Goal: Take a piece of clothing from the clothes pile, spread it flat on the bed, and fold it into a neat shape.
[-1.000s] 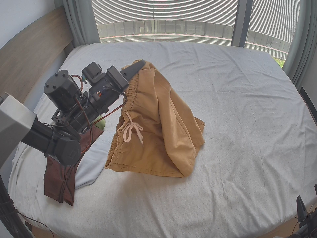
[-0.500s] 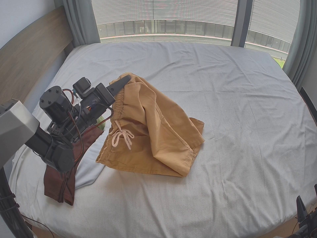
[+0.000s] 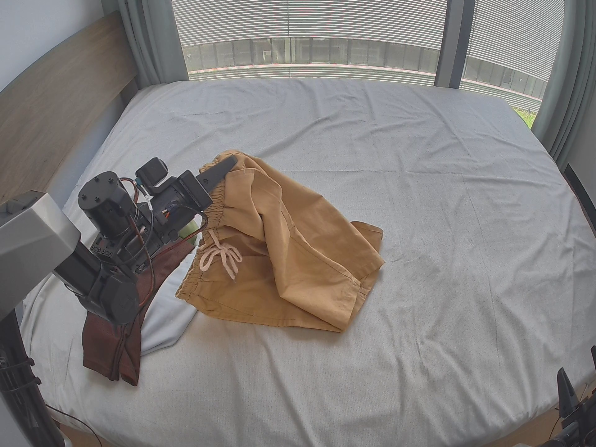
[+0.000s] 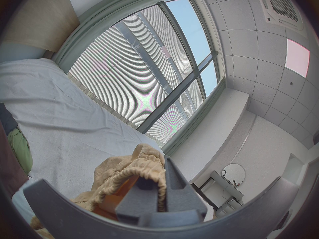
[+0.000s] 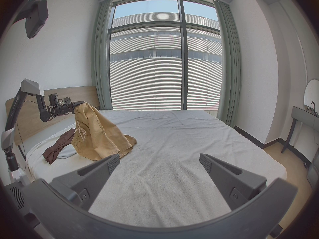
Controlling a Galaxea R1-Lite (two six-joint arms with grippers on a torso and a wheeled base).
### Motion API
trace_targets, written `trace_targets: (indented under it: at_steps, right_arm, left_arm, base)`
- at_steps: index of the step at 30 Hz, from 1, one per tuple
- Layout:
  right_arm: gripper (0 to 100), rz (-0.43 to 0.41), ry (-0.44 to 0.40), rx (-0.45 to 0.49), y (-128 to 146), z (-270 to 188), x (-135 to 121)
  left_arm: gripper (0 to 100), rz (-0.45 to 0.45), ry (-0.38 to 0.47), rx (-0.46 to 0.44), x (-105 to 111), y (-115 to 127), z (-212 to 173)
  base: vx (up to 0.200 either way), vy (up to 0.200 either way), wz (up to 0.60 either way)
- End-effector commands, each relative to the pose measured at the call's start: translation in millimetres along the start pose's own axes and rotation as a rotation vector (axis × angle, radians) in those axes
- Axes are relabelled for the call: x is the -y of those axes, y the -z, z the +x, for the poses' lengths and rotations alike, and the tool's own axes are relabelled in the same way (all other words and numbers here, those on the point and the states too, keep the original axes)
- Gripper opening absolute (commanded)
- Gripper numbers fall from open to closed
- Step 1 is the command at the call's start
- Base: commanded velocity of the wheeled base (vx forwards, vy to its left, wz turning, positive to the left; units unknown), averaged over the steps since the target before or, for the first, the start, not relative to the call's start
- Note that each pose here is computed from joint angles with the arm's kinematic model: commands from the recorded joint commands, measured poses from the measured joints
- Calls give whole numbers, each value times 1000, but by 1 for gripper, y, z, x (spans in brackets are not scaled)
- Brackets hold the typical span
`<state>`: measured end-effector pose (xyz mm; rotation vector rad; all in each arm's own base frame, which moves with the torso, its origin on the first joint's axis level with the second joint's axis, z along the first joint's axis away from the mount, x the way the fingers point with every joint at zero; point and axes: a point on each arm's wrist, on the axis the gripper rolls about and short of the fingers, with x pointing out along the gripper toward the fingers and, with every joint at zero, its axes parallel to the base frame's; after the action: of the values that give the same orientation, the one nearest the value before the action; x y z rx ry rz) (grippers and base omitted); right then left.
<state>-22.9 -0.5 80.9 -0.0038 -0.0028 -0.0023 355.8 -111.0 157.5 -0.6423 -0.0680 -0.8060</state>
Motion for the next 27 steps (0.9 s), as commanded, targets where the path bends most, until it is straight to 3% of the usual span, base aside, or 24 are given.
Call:
trace_targets:
  at_steps: [1,5,8,9,10,13,16,18,21,22,27]
  right_arm:
    - [100,2,-1,-1,5,0,0]
    - [100,2,-1,0,5,0,0]
    - [100,0,-5,77,-6,-2,0]
    - [100,6,-8,183,-27,-8,0]
    - [100,7,-14,230,-51,-11,1]
    - [100,10,-74,174,-87,0,1]
    - [100,22,-138,108,-102,17,0]
    - [100,87,-233,-4,-121,48,-6]
    - [100,115,-268,-26,-127,58,-9]
    - [100,223,-337,-76,-142,85,-20]
    - [100,304,-379,-153,-150,124,-37]
  left_arm:
    - [0,-2,-5,-6,-1,3,0]
    - [0,0,-5,-3,-1,1,0]
    - [0,1,-4,-2,-1,1,0]
    - [0,0,-3,-1,0,1,-1]
    - [0,0,-3,-1,0,1,-1]
    - [0,1,-3,-1,0,1,-1]
    - [0,1,-4,0,0,1,-1]
    - [0,-3,-6,-5,-1,1,-2]
    - [0,-3,-10,-3,-2,0,-2]
    - [0,-1,-15,0,-4,-2,-4]
    - [0,-1,-10,-4,-4,-2,-4]
  base:
    - [0,0,0]
    - [0,0,0]
    - [0,0,0]
    - [0,0,0]
    - [0,0,0]
    - [0,0,0]
    - [0,0,0]
    - [0,0,0]
    - [0,0,0]
    - [0,0,0]
    - [0,0,0]
